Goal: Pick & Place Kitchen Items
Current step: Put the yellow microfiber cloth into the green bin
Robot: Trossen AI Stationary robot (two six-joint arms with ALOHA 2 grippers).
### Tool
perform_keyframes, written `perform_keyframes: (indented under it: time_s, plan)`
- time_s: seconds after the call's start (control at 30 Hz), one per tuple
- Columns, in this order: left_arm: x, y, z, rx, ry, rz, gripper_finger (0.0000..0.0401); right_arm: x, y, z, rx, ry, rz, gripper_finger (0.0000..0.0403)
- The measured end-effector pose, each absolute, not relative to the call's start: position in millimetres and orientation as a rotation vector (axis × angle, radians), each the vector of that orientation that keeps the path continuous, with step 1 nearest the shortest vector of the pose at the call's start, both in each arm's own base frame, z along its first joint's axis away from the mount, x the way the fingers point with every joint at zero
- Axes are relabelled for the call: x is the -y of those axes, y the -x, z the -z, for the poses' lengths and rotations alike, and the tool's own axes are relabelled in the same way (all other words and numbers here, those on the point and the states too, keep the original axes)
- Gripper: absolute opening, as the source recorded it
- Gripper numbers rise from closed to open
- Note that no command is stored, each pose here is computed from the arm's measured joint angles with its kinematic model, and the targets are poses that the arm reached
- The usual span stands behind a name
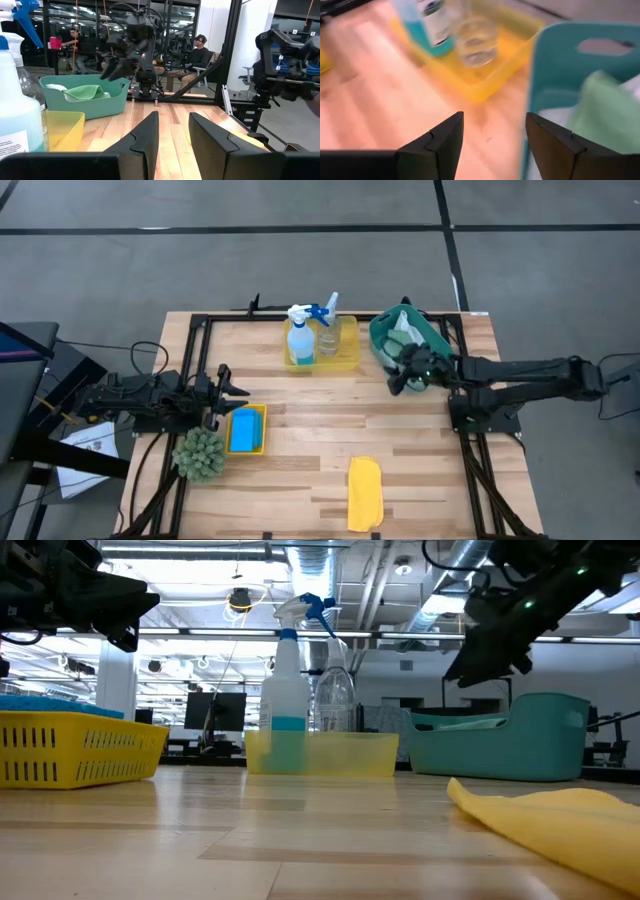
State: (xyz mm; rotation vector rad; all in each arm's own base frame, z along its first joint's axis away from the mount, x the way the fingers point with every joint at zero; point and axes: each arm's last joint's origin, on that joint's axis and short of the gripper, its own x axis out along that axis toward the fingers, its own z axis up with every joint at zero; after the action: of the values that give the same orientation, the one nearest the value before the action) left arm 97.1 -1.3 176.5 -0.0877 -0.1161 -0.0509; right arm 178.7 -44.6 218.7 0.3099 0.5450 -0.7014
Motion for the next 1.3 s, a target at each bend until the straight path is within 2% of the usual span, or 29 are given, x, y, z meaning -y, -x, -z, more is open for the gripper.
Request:
perform_keyframes:
  time_s: [0.43, 0.77, 1.3]
  plan:
    - [1.3, -97.1, -176.5, 0.117, 0.088, 0.051, 0.0104, -40.8, -187.5, -212.2, -0.594, -0.259, 0.299, 0.0204]
    - [1.3, -97.1, -176.5, 0.117, 0.088, 0.051, 0.0104, -122.6, -206.2, -182.2, -0.560, -0.151, -0.020, 0.0204]
    - [1.3, -97.1, -176.5, 0.117, 0.088, 0.051, 0.0104, -191.7, -226.7, -122.6, -0.373, -0.251, -0.209, 0.0204]
